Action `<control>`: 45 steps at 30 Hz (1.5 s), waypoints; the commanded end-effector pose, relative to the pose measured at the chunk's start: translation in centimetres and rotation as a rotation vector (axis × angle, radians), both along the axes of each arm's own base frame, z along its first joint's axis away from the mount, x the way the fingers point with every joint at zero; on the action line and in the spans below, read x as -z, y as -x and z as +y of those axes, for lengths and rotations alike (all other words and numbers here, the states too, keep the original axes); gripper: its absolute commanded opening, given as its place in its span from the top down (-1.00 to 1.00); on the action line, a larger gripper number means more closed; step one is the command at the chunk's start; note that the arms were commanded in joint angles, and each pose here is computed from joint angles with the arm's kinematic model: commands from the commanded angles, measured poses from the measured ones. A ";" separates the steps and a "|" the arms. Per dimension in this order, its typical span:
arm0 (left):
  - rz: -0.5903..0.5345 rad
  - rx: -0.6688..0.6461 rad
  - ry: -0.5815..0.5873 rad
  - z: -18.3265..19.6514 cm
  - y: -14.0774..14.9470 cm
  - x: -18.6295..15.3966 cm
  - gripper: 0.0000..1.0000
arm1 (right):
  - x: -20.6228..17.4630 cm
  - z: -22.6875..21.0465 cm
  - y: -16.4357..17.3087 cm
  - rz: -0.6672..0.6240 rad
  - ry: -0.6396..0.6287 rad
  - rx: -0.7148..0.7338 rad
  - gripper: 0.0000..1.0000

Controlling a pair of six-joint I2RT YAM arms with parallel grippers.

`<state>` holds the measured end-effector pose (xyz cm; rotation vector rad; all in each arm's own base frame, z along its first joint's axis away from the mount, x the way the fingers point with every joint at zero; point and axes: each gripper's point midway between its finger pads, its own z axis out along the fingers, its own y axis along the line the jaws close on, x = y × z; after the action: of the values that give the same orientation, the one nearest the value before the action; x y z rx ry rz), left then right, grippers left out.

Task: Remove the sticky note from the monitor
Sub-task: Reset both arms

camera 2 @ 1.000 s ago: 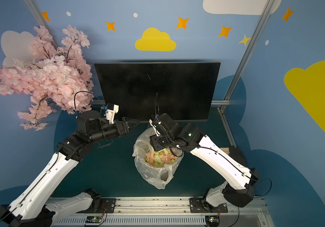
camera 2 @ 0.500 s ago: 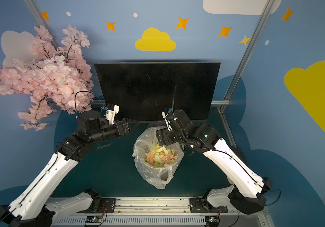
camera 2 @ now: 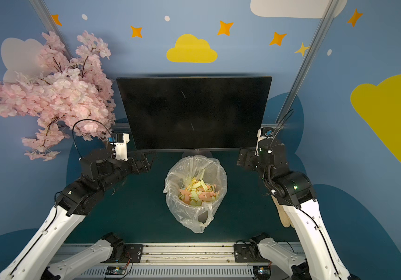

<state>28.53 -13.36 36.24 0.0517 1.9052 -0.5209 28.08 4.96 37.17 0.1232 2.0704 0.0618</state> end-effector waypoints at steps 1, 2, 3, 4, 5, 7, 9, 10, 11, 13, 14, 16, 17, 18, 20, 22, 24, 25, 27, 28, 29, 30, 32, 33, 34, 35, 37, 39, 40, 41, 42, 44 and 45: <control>-0.107 -0.107 -0.207 2.6 -1.3 1.5 -1.00 | 2.0 -4.3 -2.3 -0.051 0.061 0.186 -0.96; -0.099 -0.131 -0.257 3.3 -1.5 3.2 -1.00 | 3.0 -5.4 -2.8 -0.058 0.064 0.226 -0.96; -0.122 -0.148 -0.283 3.6 -1.6 3.8 -1.00 | 4.2 -6.4 -3.2 -0.061 0.073 0.261 -0.96; -0.146 -0.158 -0.327 4.0 -1.7 4.5 -1.00 | 5.3 -7.3 -3.4 -0.067 0.082 0.291 -0.96; -0.164 -0.171 -0.357 4.3 -1.9 5.2 -1.00 | 6.6 -8.0 -3.7 -0.071 0.093 0.311 -0.96; -0.172 -0.200 -0.393 5.1 -2.1 6.7 -1.00 | 8.9 -8.7 -4.2 -0.062 0.106 0.326 -0.95; -0.159 -0.213 -0.399 5.6 -2.4 8.7 -1.00 | 11.3 -8.6 -4.8 -0.044 0.112 0.306 -0.96; -0.145 -0.211 -0.400 5.7 -2.5 9.9 -1.00 | 12.9 -8.6 -4.8 -0.021 0.122 0.303 -0.96; -0.151 -0.213 -0.396 5.8 -2.7 10.7 -1.00 | 14.1 -8.7 -5.1 -0.018 0.124 0.315 -0.96; -0.156 -0.220 -0.395 6.2 -3.2 12.3 -1.00 | 16.6 -9.3 -5.5 -0.008 0.133 0.357 -0.96; -0.163 -0.227 -0.390 6.5 -3.4 13.0 -1.00 | 17.4 -9.6 -5.8 -0.010 0.140 0.370 -0.95; -0.175 -0.247 -0.379 7.1 -3.9 14.1 -1.00 | 19.7 -9.6 -6.2 0.003 0.178 0.357 -0.96; -0.173 -0.262 -0.372 7.6 -4.2 14.7 -1.00 | 20.5 -9.6 -6.5 0.008 0.201 0.342 -0.96; -0.160 -0.267 -0.368 7.9 -4.4 15.5 -1.00 | 21.2 -9.5 -6.7 0.011 0.218 0.332 -0.95; -0.143 -0.267 -0.377 8.3 -5.0 17.1 -1.00 | 22.2 -9.3 -7.4 0.018 0.248 0.307 -0.96; -0.125 -0.270 -0.394 8.5 -5.5 18.5 -1.00 | 23.5 -9.2 -7.9 0.034 0.260 0.291 -0.96; -0.113 -0.265 -0.429 8.7 -6.0 20.0 -1.00 | 24.8 -9.0 -8.4 0.040 0.263 0.272 -0.96; -0.116 -0.262 -0.439 8.9 -6.3 20.5 -1.00 | 25.5 -8.8 -8.5 0.047 0.265 0.259 -0.96; -0.096 -0.255 -0.440 9.3 -6.8 21.9 -1.00 | 26.0 -8.5 -9.0 0.021 0.246 0.248 -0.95; -0.085 -0.257 -0.430 9.7 -7.0 22.5 -1.00 | 25.8 -8.0 -9.2 0.006 0.247 0.218 -0.95; -0.077 -0.254 -0.421 9.9 -7.2 23.2 -1.00 | 25.9 -7.6 -9.4 -0.001 0.243 0.185 -0.95; -0.072 -0.253 -0.413 10.2 -7.5 23.8 -1.00 | 25.9 -7.5 -9.8 -0.032 0.236 0.173 -0.95; -0.080 -0.252 -0.398 10.6 -8.3 24.4 -1.00 | 27.1 -7.3 -10.0 -0.050 0.223 0.159 -0.94; -0.088 -0.228 -0.404 10.5 -8.6 24.4 -1.00 | 27.7 -7.4 -10.1 -0.052 0.221 0.160 -0.94; -0.080 -0.204 -0.404 10.4 -8.8 24.8 -1.00 | 28.1 -7.5 -10.2 -0.046 0.201 0.180 -0.94; -0.072 -0.198 -0.393 10.7 -9.1 25.3 -1.00 | 28.3 -7.5 -10.5 -0.041 0.201 0.179 -0.95; -0.058 -0.188 -0.355 11.0 -9.3 26.7 -1.00 | 28.4 -7.1 -10.4 -0.012 0.218 0.137 -0.95; -0.086 -0.162 -0.353 10.6 -9.9 27.4 -1.00 | 28.3 -7.1 -10.6 -0.009 0.211 0.130 -0.96; -0.093 -0.135 -0.355 10.1 -10.2 27.5 -1.00 | 28.3 -7.1 -10.6 -0.009 0.211 0.130 -0.95; -0.082 -0.115 -0.354 9.8 -10.3 27.5 -1.00 | 28.3 -7.2 -10.6 -0.007 0.212 0.130 -0.95; -0.054 -0.114 -0.354 9.8 -10.4 27.8 -1.00 | 28.4 -7.2 -10.6 -0.006 0.212 0.130 -0.95; -0.037 -0.117 -0.372 9.8 -10.8 27.8 -1.00 | 28.2 -7.1 -10.6 -0.011 0.212 0.129 -0.96; -0.040 -0.117 -0.379 9.7 -10.8 27.8 -1.00 | 28.2 -7.1 -10.5 -0.013 0.212 0.131 -0.96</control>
<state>38.06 -2.78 6.17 0.1471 2.0066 -0.0586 37.69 -2.37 7.07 0.1304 2.1041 -0.2574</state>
